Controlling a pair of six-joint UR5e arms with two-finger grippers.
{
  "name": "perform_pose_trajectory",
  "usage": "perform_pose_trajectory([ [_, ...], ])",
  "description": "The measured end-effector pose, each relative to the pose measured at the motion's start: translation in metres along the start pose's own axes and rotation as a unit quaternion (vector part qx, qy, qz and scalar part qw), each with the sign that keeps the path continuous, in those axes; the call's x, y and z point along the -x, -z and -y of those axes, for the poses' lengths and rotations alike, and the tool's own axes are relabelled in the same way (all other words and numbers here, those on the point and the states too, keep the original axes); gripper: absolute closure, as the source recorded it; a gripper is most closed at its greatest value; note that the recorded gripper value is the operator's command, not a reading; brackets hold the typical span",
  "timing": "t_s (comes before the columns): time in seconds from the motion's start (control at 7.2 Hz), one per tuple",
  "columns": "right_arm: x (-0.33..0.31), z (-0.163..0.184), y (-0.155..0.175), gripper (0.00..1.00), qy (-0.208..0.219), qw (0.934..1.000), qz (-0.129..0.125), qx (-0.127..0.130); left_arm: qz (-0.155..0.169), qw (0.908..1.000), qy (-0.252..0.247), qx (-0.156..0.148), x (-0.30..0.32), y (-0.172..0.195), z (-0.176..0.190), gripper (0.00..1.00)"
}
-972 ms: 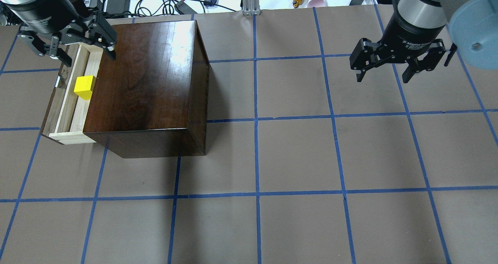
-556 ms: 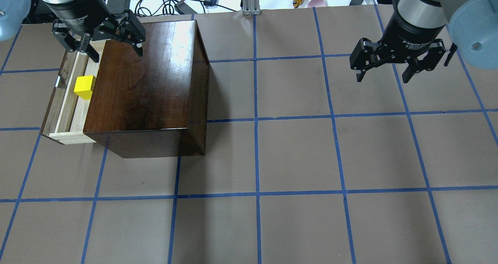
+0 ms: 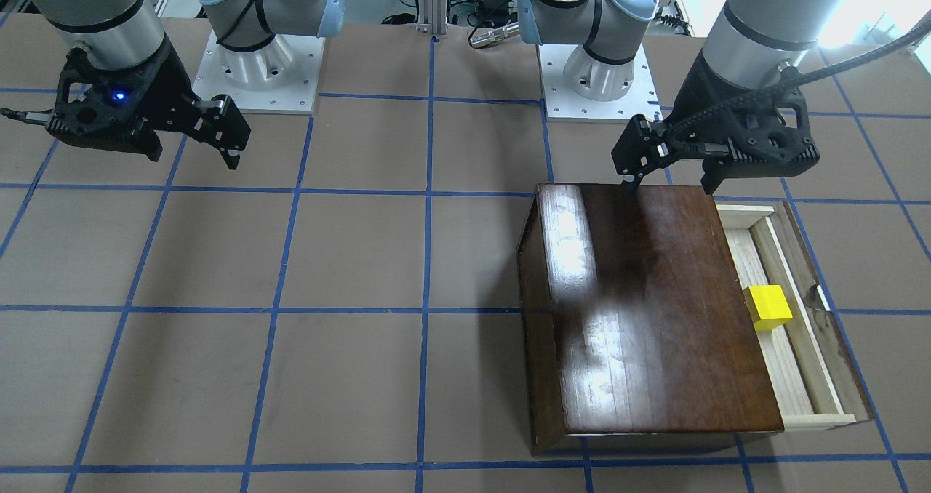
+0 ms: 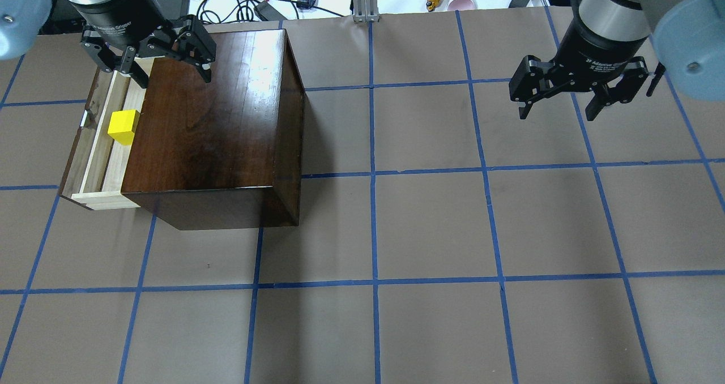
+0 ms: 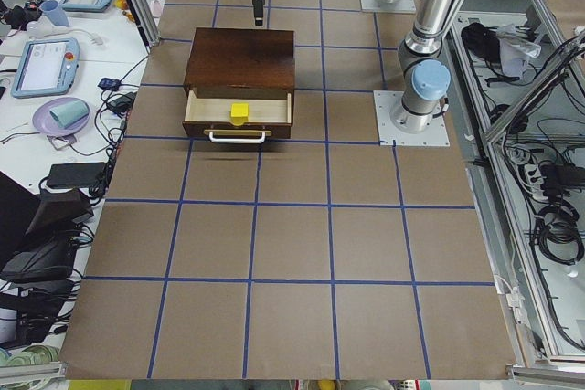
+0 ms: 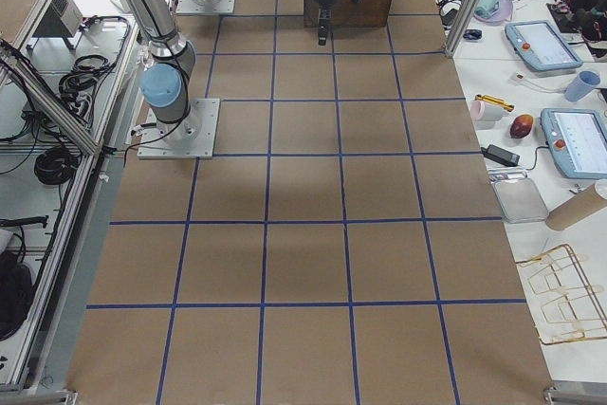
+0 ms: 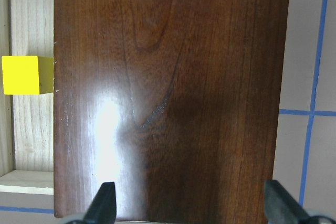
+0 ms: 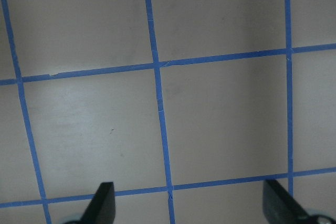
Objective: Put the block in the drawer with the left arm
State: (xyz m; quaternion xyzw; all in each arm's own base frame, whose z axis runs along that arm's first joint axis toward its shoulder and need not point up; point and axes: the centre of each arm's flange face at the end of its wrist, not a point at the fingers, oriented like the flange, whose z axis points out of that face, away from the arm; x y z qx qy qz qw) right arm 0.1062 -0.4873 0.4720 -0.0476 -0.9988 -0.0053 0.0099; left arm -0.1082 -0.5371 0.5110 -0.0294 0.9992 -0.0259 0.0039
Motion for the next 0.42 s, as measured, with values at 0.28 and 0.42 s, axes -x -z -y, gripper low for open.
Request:
perform_pose_trajectory([
  [0.28,0.0,-0.0001,0.0002,0.0,0.0,1.0,0.0,0.0,0.0,1.0,0.001,-0.001,0.0001,0.0016,-0.0019,0.0],
  [0.42,0.0,-0.0001,0.0002,0.0,0.0,1.0,0.0,0.0,0.0,1.0,0.002,-0.001,0.0001,0.0013,-0.0022,0.0],
])
